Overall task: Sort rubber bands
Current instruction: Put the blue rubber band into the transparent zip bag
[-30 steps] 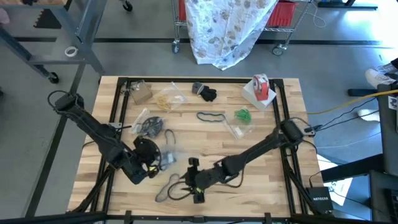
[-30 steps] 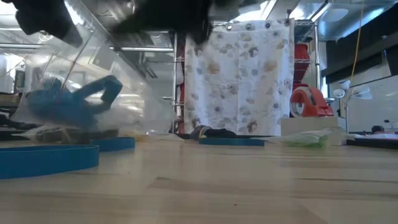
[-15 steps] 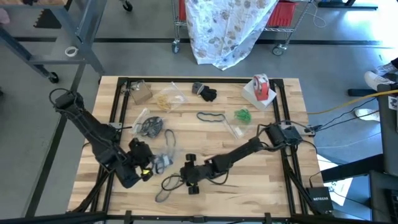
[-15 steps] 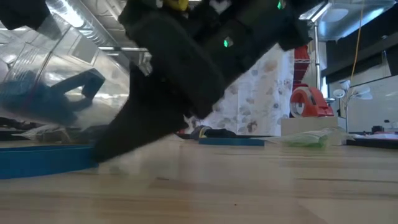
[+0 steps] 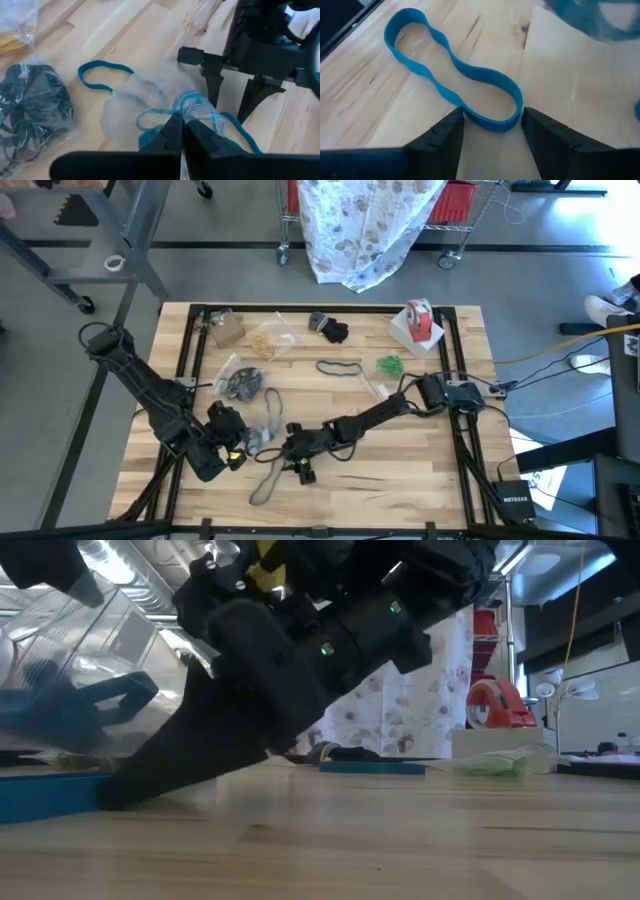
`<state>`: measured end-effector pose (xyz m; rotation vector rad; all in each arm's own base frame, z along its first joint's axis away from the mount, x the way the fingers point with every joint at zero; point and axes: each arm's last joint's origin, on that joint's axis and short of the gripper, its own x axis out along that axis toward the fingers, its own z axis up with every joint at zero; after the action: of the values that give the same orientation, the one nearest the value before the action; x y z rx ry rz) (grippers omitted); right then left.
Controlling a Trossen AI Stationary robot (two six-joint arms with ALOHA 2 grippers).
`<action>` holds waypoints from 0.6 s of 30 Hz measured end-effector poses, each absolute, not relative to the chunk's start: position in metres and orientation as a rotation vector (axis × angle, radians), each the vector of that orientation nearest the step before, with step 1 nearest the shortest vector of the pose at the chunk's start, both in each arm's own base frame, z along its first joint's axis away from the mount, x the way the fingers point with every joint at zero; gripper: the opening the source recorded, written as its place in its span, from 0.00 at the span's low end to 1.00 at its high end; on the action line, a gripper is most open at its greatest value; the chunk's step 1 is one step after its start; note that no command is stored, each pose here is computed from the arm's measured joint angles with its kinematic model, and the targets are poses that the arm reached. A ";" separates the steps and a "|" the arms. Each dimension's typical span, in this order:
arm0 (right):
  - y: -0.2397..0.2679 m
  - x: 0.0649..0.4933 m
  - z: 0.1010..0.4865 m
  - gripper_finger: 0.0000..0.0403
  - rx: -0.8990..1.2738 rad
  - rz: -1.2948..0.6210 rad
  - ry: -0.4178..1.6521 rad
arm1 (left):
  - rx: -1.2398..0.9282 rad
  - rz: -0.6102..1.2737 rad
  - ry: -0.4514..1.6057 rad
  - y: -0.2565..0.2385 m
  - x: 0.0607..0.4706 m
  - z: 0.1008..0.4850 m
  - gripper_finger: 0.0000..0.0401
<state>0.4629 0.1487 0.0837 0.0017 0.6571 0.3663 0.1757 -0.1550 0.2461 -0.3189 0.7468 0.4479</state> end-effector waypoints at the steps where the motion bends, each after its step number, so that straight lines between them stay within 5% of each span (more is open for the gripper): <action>1: 0.149 0.464 0.083 0.49 -0.007 0.370 0.644 | -0.319 0.448 0.746 -0.155 0.176 0.246 0.00; 13: 0.142 0.468 0.084 0.49 -0.217 0.399 0.564 | -0.321 0.426 0.728 -0.157 0.178 0.247 0.00; 18: 0.142 0.469 0.079 0.35 -0.217 0.379 0.563 | -0.307 0.390 0.715 -0.160 0.181 0.249 0.00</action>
<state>0.4689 0.1417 0.0794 -0.2166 0.5625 0.3787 0.1805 -0.1598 0.2487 -0.3065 0.7151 0.3903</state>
